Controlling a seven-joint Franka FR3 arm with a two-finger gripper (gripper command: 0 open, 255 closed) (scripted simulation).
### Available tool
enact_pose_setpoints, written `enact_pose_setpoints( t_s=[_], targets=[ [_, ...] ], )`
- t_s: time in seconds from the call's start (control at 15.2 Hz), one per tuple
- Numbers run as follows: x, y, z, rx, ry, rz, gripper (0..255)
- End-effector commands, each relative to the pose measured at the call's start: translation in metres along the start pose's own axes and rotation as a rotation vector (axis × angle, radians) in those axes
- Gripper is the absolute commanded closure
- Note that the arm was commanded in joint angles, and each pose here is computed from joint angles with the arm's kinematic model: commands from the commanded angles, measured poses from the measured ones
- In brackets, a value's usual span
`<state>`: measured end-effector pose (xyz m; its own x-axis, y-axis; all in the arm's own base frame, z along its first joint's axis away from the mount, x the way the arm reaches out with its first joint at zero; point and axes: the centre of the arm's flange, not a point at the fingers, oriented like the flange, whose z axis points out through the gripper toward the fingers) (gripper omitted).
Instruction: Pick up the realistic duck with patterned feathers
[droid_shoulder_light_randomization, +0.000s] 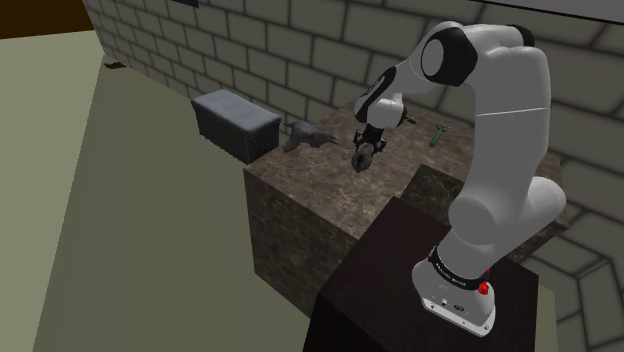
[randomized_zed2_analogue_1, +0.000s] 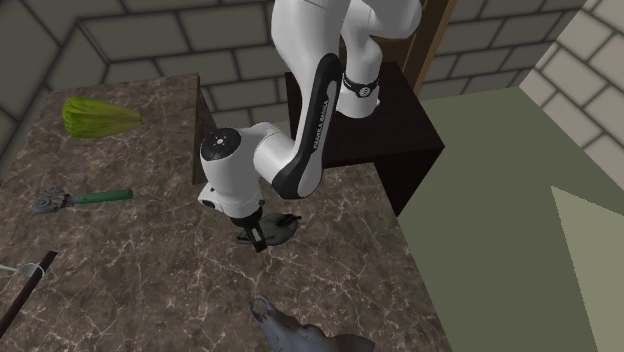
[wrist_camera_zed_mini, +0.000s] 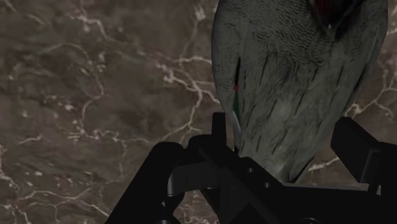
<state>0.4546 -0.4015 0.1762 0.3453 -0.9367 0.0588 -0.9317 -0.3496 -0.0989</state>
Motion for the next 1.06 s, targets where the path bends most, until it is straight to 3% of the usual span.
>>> enact_pose_setpoints(
  t_s=[0.0, 0.99],
  targets=[
    [0.000, -0.001, -0.008, 0.000, -0.001, 0.000, 255],
    [0.004, -0.008, -0.077, 0.000, -0.001, 0.000, 255]
  ],
)
